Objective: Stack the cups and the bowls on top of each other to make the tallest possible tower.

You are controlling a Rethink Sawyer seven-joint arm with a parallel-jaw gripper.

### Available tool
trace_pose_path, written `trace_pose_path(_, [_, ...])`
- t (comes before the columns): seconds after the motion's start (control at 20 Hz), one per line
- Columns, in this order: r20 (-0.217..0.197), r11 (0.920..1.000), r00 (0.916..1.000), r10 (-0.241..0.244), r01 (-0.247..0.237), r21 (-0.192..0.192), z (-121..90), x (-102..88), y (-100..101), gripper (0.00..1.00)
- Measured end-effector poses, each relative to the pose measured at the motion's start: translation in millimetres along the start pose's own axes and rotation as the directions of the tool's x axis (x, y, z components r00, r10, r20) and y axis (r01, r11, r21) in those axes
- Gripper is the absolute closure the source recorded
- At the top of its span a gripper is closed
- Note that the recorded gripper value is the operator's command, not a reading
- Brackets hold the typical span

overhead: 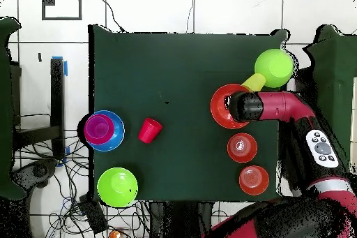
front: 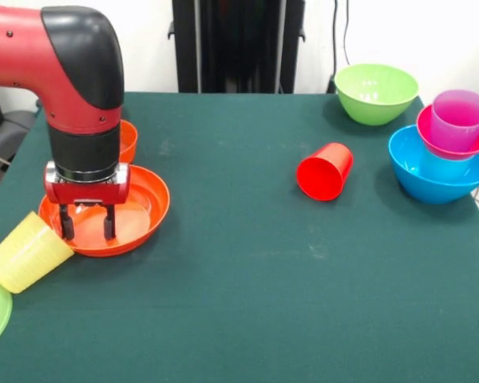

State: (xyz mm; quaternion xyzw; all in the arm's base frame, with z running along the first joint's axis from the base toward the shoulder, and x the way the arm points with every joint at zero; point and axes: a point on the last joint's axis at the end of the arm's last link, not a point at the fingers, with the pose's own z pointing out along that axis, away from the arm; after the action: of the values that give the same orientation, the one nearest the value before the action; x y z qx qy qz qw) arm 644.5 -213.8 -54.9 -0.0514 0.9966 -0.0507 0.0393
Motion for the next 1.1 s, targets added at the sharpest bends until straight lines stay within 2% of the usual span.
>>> trace_pose_path(0.3, [-0.011,0.9999,0.9998,0.014,-0.014,-0.008,0,11.6,-8,0.0])
trace_pose_path(0.65, [-0.035,0.9986,0.9985,0.042,-0.043,-0.029,-1,37.2,-20,0.0])
trace_pose_path(1.1, [-0.049,0.997,0.9972,0.057,-0.06,-0.049,-2,55.9,-25,0.0])
